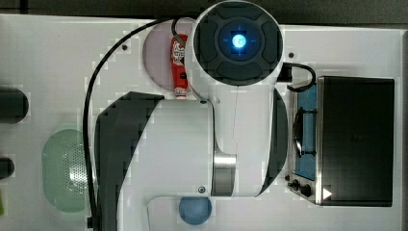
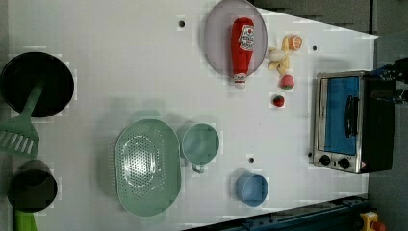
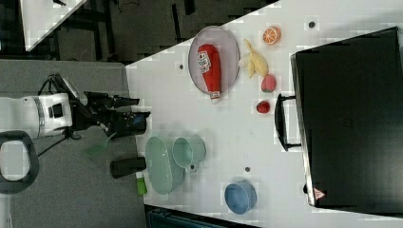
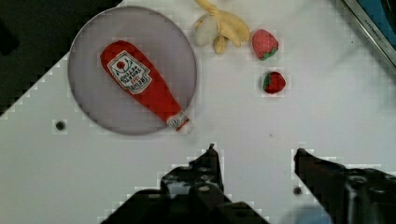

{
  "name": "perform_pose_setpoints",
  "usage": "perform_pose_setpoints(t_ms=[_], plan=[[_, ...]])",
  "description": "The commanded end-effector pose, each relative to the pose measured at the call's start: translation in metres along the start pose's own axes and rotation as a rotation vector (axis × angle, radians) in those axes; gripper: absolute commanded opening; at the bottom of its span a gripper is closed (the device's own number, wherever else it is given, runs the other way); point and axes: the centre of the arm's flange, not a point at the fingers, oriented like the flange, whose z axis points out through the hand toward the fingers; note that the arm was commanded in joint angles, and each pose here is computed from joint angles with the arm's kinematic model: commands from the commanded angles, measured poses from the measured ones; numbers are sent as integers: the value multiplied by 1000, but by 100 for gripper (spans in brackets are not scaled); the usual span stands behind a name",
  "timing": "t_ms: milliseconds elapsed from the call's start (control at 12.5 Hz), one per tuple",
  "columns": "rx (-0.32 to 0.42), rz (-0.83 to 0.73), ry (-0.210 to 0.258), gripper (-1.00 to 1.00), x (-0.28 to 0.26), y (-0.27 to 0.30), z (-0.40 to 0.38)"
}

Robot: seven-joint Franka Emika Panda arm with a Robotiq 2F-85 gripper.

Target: Pick ketchup from plate and place it on table.

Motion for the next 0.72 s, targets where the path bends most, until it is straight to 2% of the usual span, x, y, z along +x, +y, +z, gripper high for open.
perform_pose_setpoints(t_ms=[80,240,720], plan=[[-41,33,-29,54,-26,48,-44],[-48,21,-40,97,-25,44,-37],[-122,-36,-136,100,-18,7,32]])
